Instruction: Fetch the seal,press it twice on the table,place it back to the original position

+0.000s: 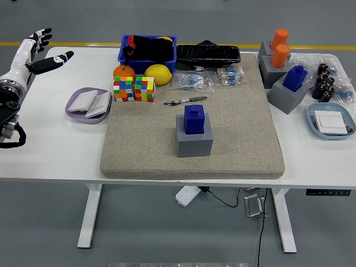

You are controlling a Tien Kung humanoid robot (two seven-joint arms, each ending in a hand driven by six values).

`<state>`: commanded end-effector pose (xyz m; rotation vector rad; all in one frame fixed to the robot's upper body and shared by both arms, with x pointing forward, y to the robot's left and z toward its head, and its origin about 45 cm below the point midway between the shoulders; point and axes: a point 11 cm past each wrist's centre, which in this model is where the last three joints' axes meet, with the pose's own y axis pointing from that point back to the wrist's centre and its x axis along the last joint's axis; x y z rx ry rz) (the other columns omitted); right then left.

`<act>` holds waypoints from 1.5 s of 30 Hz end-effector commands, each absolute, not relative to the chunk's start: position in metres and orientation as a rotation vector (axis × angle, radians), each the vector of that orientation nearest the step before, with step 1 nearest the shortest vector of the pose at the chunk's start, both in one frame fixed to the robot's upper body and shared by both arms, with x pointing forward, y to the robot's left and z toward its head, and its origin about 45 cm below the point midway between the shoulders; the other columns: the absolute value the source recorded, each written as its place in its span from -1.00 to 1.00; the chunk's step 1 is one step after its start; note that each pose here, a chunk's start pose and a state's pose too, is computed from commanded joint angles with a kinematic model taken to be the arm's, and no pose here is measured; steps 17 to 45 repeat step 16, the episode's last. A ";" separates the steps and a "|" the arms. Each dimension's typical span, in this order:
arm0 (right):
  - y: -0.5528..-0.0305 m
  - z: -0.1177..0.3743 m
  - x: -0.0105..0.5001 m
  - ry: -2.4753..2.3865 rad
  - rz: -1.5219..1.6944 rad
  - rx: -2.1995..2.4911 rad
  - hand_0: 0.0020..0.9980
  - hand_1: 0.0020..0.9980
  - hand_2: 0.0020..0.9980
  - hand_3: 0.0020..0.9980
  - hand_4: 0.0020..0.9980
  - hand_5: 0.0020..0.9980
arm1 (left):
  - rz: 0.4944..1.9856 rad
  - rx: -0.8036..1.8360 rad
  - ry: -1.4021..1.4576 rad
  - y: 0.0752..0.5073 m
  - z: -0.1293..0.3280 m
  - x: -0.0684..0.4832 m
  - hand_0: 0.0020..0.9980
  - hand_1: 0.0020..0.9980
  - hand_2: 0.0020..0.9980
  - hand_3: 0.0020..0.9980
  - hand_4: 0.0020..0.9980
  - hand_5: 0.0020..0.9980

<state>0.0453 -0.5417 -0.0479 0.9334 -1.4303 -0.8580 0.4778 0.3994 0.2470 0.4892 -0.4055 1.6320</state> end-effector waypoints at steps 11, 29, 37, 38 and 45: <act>-0.544 -0.046 0.047 -1.433 -0.853 0.931 0.54 0.36 0.36 0.24 0.40 -0.30 | 1.632 0.491 -0.406 0.400 0.248 0.478 0.83 0.87 0.87 0.87 0.73 -0.39; -0.545 -0.046 0.047 -1.432 -0.852 0.929 0.54 0.36 0.36 0.24 0.40 -0.30 | 1.636 0.489 -0.409 0.402 0.250 0.478 0.83 0.87 0.87 0.87 0.73 -0.39; -0.545 -0.046 0.047 -1.432 -0.852 0.929 0.54 0.36 0.36 0.24 0.40 -0.30 | 1.636 0.489 -0.409 0.402 0.250 0.478 0.83 0.87 0.87 0.87 0.73 -0.39; -0.545 -0.046 0.047 -1.432 -0.852 0.929 0.54 0.36 0.36 0.24 0.40 -0.30 | 1.636 0.489 -0.409 0.402 0.250 0.478 0.83 0.87 0.87 0.87 0.73 -0.39; -0.545 -0.046 0.047 -1.432 -0.852 0.929 0.54 0.36 0.36 0.24 0.40 -0.30 | 1.636 0.489 -0.409 0.402 0.250 0.478 0.83 0.87 0.87 0.87 0.73 -0.39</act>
